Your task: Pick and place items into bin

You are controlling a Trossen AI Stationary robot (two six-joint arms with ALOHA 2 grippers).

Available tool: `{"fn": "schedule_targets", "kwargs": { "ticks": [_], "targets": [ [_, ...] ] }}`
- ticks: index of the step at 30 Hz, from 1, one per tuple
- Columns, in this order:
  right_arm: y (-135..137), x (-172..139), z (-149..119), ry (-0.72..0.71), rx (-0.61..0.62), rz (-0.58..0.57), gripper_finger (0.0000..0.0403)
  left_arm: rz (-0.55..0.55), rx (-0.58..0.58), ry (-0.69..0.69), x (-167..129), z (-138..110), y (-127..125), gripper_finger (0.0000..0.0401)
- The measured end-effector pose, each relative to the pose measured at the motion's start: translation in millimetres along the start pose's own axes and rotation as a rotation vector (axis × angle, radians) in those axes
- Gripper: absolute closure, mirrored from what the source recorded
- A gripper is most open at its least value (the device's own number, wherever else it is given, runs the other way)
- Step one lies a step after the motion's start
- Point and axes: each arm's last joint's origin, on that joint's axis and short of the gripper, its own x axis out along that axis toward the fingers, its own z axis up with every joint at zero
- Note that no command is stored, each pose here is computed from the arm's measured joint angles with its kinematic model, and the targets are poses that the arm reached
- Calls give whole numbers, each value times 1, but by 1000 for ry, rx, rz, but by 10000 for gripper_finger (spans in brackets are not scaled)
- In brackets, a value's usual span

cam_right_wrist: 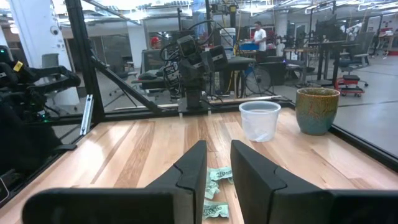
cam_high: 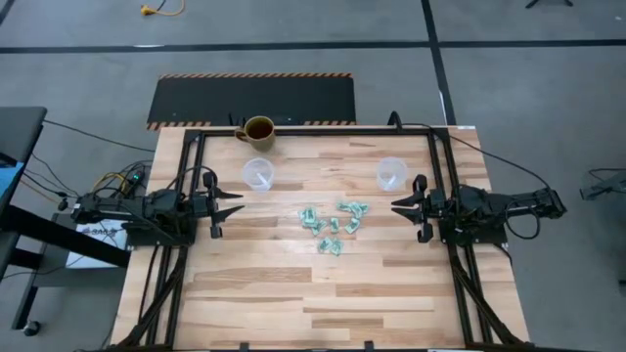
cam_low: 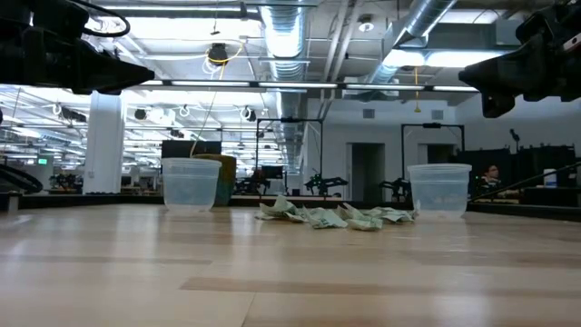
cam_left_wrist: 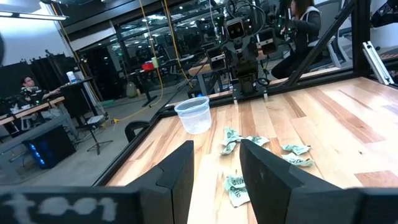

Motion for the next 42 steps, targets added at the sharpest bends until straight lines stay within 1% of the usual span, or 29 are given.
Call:
{"fn": "schedule_targets", "kwargs": {
  "ticks": [25, 28, 29, 31, 34, 36, 39, 42],
  "targets": [
    [0, 0, 0, 0, 0, 0, 336, 0, 7, 0, 0, 0, 0, 280],
    [0, 0, 0, -3, -72, -1, 335, 0, 6, 0, 0, 0, 0, 280],
    [0, 0, 1, -14, -97, -1, 335, 0, 1, 0, 0, 0, 0, 280],
    [0, 0, 5, -48, -105, -2, 336, 0, -1, 0, 0, 0, 0, 280],
    [0, -1, 13, -129, -56, -2, 336, 0, 7, 0, 0, 0, 0, 280],
    [0, -2, 18, -184, -49, -3, 335, 0, 8, 0, 0, 0, 0, 280],
    [0, -4, 29, -299, -120, -28, 336, 0, 1, 0, 0, 0, 0, 280],
    [-2, -9, 41, -422, -172, -109, 336, 0, 4, 0, 0, 0, 0, 280]
  ]
}}
